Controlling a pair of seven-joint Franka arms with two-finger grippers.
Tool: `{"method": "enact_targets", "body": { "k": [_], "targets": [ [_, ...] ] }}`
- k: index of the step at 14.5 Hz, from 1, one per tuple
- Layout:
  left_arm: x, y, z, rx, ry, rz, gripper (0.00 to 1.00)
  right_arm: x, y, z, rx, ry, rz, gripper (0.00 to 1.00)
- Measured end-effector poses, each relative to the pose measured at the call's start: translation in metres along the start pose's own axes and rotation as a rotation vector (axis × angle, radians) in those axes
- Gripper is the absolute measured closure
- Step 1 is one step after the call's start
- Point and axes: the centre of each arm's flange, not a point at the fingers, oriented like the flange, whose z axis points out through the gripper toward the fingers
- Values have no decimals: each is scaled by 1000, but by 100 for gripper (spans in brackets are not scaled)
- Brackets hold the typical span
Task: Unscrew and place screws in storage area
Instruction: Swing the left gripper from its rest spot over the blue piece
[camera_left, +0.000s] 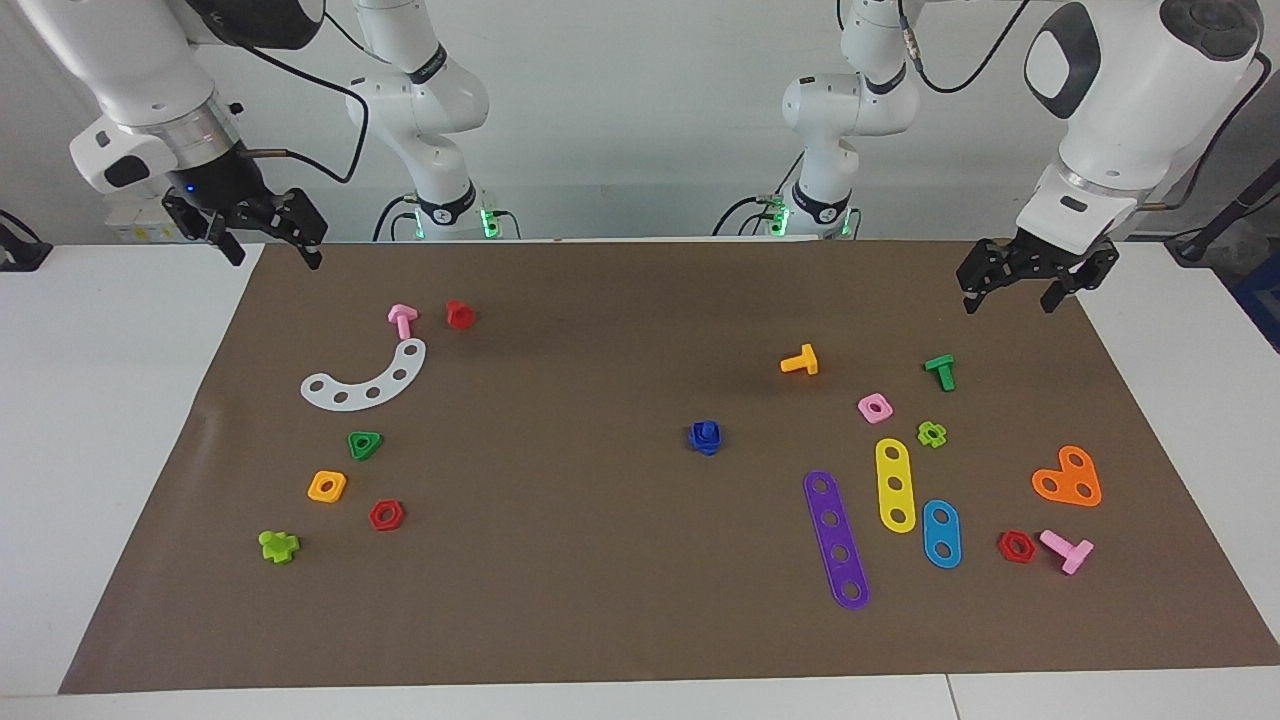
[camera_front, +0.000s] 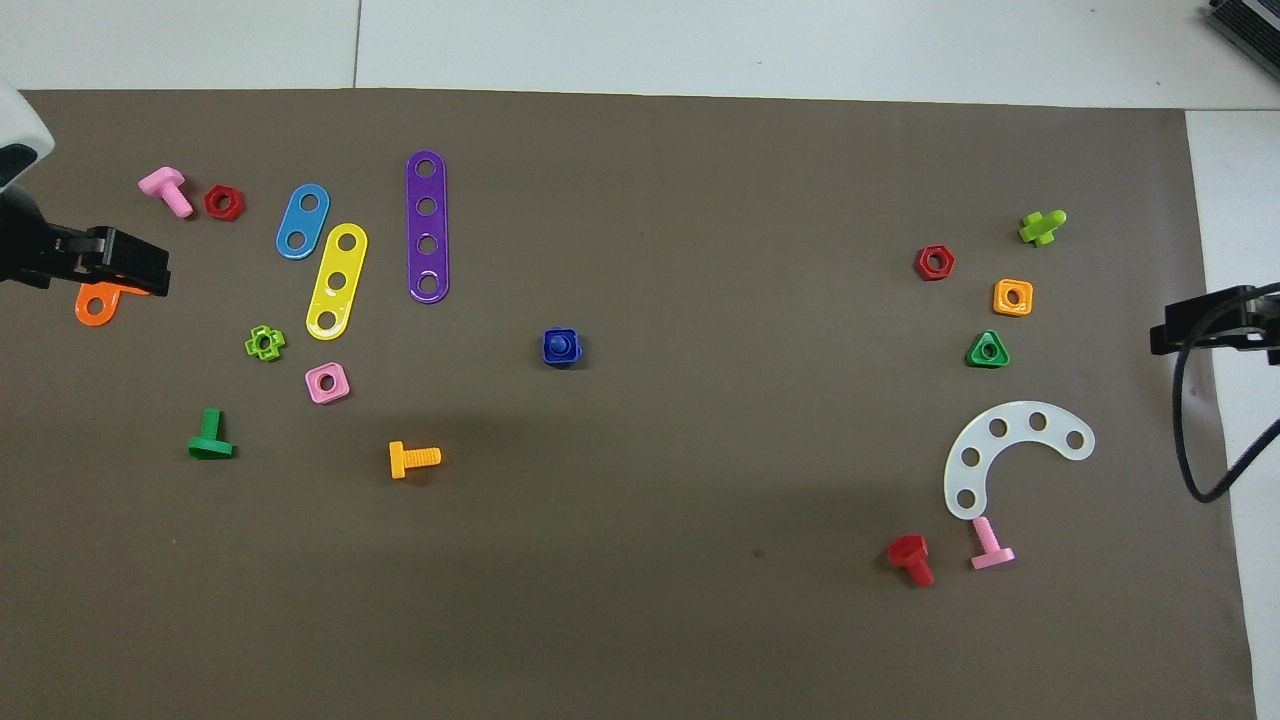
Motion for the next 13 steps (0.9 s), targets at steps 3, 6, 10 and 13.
{"method": "enact_targets", "body": {
  "k": [3, 6, 10, 13],
  "targets": [
    [-1, 0, 2, 0, -4, 2, 0, 0, 0, 0, 0, 0, 0, 0],
    [-2, 2, 5, -1, -10, 5, 0, 0, 0, 0, 0, 0, 0, 0],
    [-5, 20, 26, -62, 8, -18, 0, 0, 0, 0, 0, 0, 0, 0],
    [2, 88, 57, -79, 10, -76, 0, 0, 0, 0, 0, 0, 0, 0]
  ]
}}
